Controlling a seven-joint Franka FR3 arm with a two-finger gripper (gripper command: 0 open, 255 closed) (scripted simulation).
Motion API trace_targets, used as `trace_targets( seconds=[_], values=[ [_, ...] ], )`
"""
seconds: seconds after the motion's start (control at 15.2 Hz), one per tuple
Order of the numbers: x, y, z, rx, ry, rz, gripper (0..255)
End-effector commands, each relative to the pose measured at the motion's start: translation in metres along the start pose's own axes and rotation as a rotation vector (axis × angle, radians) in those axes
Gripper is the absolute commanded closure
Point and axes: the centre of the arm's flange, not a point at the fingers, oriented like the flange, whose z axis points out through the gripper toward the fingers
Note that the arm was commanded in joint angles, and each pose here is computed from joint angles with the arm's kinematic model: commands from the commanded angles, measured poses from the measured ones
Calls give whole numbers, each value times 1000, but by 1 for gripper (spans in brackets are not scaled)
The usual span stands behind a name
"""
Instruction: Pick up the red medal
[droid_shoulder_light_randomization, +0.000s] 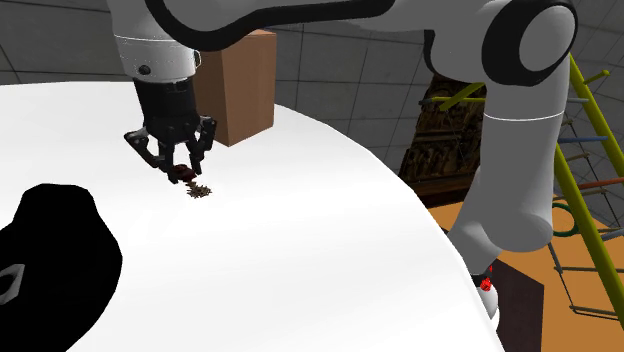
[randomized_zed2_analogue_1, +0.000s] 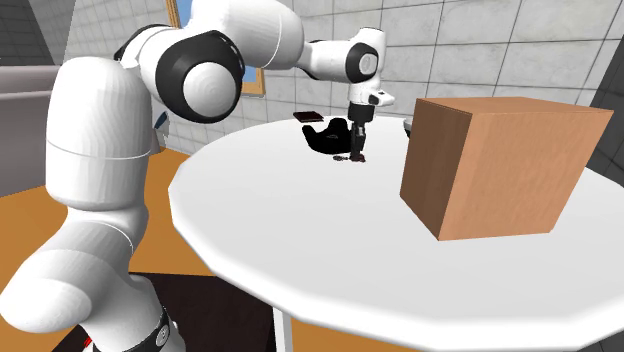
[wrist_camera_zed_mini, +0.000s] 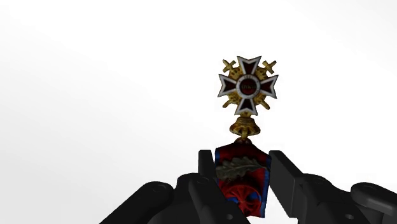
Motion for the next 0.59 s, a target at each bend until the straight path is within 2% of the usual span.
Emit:
trace_targets(
  seconds=[0.0,0.4,0.53],
  values=[
    [0,1,-11,0,0,0,255],
    [-2,0,-42,0,0,0,255],
    [-2,0,-43,0,0,0,255]
  ],
)
